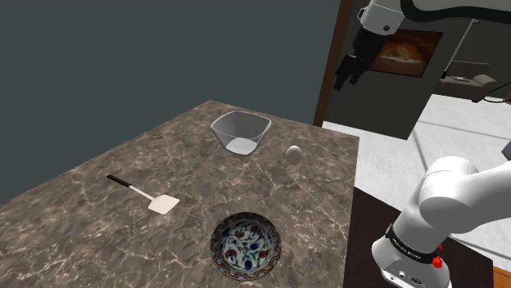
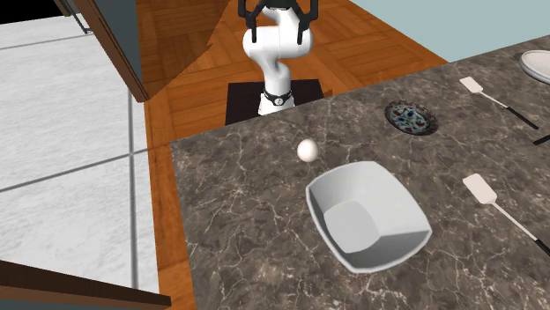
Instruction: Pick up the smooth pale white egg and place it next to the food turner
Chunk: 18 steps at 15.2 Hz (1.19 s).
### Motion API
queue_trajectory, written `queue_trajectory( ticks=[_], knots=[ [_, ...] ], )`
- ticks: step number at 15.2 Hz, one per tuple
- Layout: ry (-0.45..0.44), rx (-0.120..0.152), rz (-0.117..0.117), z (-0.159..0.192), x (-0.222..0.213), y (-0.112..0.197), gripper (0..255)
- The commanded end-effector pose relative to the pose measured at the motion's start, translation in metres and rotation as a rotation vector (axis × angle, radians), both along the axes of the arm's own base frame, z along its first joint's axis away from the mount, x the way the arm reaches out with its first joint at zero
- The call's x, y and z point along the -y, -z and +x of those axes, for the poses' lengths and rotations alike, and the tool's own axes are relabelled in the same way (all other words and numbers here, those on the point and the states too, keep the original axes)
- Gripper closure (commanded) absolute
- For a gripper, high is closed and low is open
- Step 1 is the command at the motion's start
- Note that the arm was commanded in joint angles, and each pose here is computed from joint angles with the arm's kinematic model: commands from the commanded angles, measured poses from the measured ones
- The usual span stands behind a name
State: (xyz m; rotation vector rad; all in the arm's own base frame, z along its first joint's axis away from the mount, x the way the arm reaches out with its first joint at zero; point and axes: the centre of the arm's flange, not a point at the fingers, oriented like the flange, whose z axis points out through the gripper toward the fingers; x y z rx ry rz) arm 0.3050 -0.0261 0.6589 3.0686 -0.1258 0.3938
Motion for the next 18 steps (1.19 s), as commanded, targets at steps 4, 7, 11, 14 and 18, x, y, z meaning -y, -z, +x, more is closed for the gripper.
queue_trajectory(
  ticks=[4, 7, 11, 14, 18],
  knots=[
    [0.002, -0.065, 0.029, 0.030, -0.005, 0.030, 0],
    [0.005, -0.130, 0.058, 0.059, -0.011, 0.062, 0],
    [0.008, -0.216, 0.096, 0.093, -0.020, 0.107, 0],
    [0.010, -0.281, 0.125, 0.117, -0.028, 0.142, 0],
    [0.013, -0.367, 0.163, 0.144, -0.040, 0.191, 0]
  ],
)
